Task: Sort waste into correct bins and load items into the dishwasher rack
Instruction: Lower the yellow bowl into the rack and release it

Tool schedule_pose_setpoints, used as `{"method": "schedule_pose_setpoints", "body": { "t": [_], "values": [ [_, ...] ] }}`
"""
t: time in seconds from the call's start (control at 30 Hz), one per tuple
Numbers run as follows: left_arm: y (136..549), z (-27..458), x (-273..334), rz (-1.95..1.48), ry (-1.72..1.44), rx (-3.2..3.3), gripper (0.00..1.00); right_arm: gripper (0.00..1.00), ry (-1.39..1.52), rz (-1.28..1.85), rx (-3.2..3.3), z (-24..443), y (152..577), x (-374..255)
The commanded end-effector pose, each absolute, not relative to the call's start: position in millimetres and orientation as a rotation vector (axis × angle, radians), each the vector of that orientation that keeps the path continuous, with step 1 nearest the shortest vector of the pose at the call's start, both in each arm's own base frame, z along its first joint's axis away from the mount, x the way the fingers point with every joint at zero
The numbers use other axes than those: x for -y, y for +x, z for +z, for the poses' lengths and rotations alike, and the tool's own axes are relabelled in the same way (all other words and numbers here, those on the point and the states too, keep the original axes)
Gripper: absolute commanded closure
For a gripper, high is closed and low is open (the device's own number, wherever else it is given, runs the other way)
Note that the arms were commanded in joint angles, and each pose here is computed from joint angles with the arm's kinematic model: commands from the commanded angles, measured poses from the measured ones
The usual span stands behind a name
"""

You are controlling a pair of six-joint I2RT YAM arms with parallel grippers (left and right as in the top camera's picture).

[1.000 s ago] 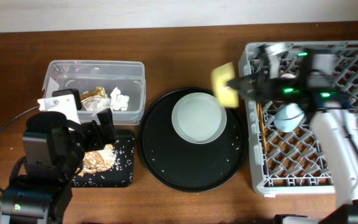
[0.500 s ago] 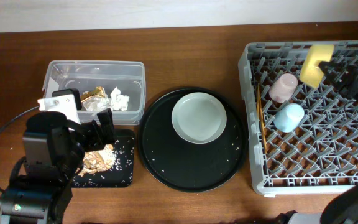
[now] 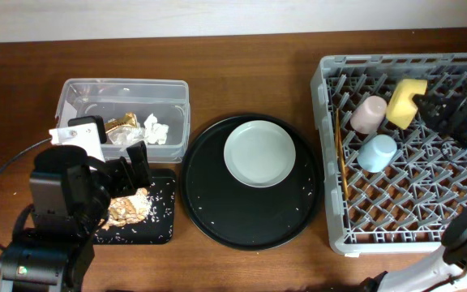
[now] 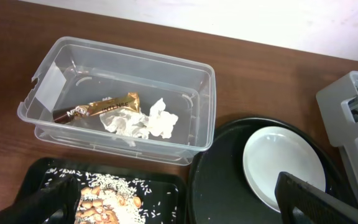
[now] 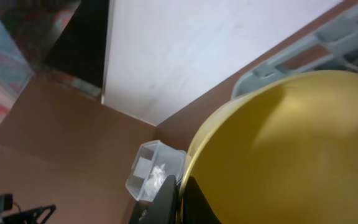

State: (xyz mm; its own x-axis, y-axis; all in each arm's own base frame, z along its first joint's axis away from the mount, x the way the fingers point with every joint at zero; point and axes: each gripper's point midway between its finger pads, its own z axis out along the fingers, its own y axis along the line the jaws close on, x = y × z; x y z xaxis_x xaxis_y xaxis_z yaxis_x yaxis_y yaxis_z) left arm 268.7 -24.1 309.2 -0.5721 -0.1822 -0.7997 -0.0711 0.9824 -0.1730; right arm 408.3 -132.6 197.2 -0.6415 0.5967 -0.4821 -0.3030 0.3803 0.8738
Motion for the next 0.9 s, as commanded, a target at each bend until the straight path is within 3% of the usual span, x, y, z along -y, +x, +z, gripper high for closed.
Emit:
{"method": "schedule_pose_setpoints", "body": {
  "t": [0.0,0.33,0.4,0.5,0.73,0.87],
  "values": [
    [269,315,20,-0.141,-0.200,-2.160,0.01,0.96,0.351,1.324,-1.840,189,408,151],
    [269,315,20,-0.141,-0.200,-2.160,0.01,0.96,0.765,1.286,-1.911,152,379,188],
    [269,315,20,-0.141,-0.200,-2.160,0.01,0.88,0.820,1.289,-1.900,150,372,196],
    [269,315,20,-0.141,-0.200,-2.160,0.01,0.85,0.886,1.300,-1.883,148,362,203],
    [269,315,20,-0.141,-0.200,-2.160,0.01,0.36,0.999,1.220,-1.883,160,344,217],
    [269,315,20,-0.141,-0.200,-2.160,0.01,0.34,1.127,1.002,-1.948,164,328,231]
  ]
}}
